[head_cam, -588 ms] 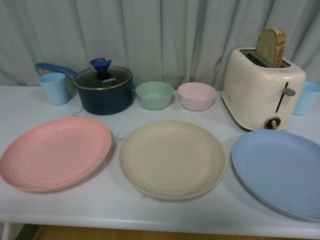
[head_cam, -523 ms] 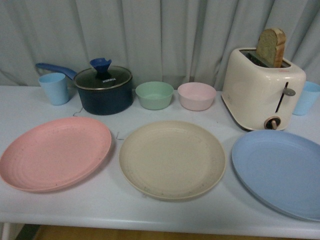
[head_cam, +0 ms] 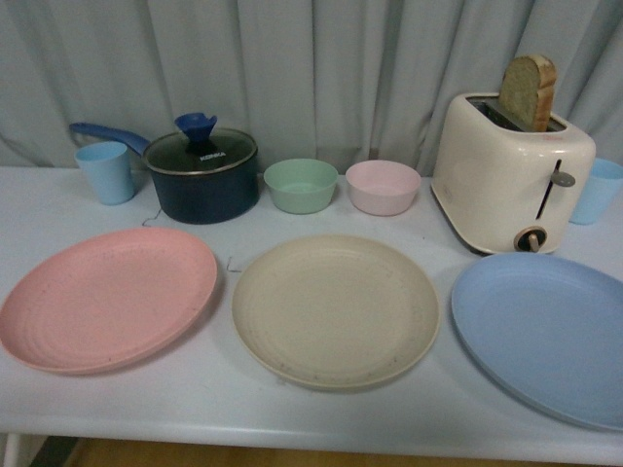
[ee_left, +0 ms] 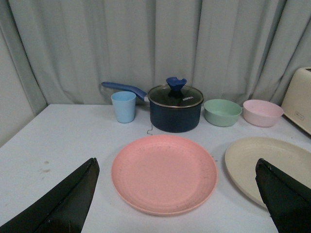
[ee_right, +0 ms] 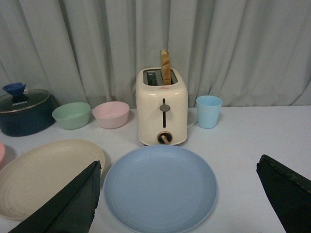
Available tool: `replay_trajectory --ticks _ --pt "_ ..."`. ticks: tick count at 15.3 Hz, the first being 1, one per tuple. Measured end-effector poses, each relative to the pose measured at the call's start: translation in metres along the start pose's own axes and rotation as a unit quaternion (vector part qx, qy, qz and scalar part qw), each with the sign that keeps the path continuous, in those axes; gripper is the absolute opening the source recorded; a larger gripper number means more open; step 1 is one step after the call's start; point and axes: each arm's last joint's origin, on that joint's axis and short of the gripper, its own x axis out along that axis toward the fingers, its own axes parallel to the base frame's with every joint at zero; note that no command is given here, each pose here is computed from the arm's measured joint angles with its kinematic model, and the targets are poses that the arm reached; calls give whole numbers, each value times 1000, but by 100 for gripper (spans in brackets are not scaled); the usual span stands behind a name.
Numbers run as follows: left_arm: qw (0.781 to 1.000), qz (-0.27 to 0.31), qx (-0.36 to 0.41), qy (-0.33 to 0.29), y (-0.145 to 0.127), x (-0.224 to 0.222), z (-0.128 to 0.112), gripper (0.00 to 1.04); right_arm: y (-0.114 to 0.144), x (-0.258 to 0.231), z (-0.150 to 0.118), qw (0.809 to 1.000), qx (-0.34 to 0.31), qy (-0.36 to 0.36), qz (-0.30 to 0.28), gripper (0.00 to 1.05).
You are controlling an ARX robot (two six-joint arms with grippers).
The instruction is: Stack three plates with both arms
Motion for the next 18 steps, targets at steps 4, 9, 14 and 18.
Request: replay_trajectory --ticks 4,9,14,18 --pt "989 12 -19 145 7 26 17 98 0 0 0 1000 -1 0 0 98" --pt "970 -44 -3 240 22 129 17 98 0 0 0 1000 -1 0 0 98" --pt "924 -56 43 376 67 232 -36 98 0 0 0 1000 -1 0 0 98" --pt "905 -56 54 418 91 272 -57 98 0 0 0 1000 -1 0 0 98"
